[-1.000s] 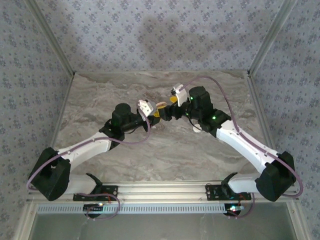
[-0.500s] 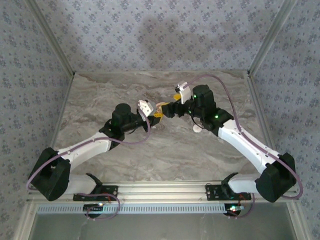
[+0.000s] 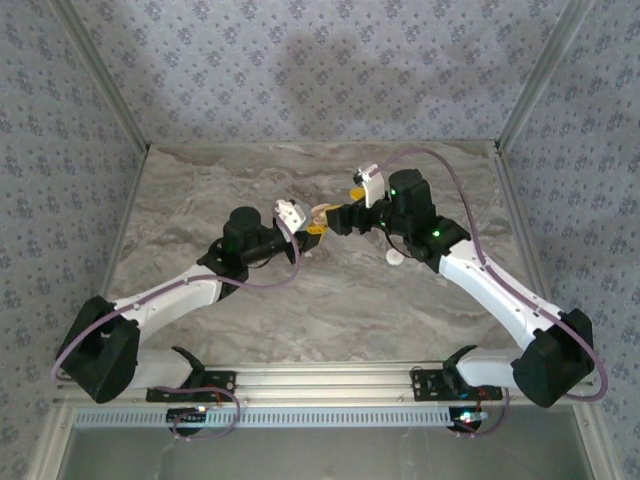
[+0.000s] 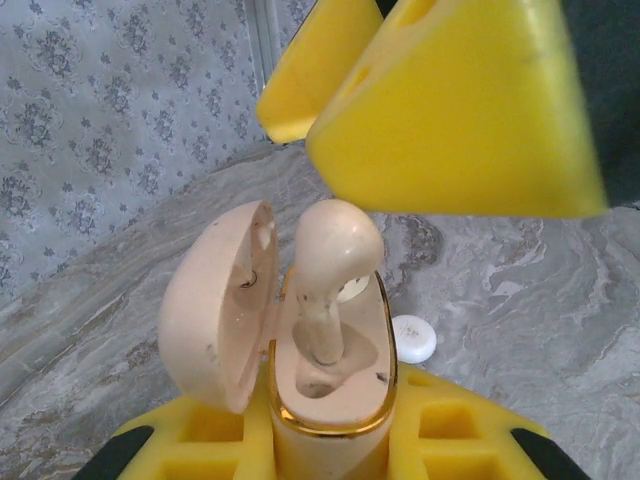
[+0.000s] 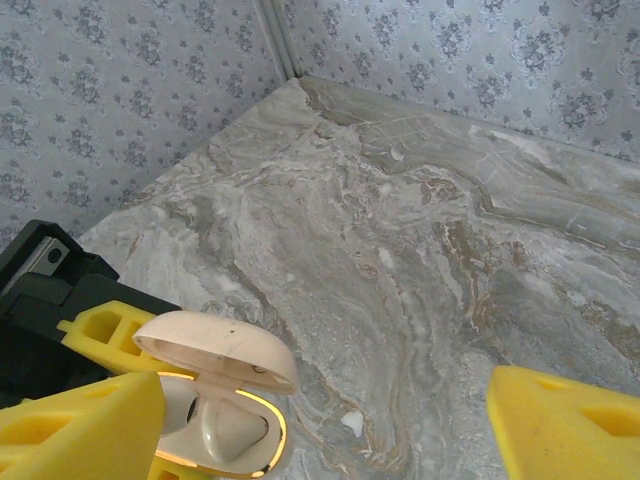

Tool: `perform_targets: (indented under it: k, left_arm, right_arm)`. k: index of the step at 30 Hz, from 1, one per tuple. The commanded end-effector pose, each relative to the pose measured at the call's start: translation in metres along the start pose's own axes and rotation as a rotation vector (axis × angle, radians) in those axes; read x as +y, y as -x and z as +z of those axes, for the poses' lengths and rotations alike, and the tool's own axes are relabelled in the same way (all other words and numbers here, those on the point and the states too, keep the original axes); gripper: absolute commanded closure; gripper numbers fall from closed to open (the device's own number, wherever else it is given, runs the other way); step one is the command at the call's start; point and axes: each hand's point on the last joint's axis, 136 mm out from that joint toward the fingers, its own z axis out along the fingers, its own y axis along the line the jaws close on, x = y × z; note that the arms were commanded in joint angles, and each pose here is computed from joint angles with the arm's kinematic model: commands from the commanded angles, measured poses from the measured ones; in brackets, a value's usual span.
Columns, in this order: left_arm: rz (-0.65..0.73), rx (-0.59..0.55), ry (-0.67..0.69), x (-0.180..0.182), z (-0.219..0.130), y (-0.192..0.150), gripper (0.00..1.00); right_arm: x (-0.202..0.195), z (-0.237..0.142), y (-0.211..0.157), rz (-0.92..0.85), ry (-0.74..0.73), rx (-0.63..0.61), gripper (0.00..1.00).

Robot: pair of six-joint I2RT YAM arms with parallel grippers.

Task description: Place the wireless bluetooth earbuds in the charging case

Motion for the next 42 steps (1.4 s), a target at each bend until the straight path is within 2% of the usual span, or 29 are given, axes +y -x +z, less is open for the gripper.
perform_targets:
  k: [1, 26, 42]
  left_arm:
    - [0.028, -0.085, -0.005, -0.003, -0.009, 0.027, 0.82]
    - [0.012, -0.108, -0.011, -0.004, -0.009, 0.031, 0.82]
    - [-0.066, -0.146, -0.006, 0.0, -0.002, 0.031, 0.82]
  right_arm:
    - [-0.004, -0.004, -0.011, 0.009, -0.019, 0.037, 0.14]
    - [-0.012, 0.001, -0.014, 0.034, -0.033, 0.053, 0.15]
    - [-0.016, 0.006, -0.006, 0.053, -0.031, 0.037, 0.16]
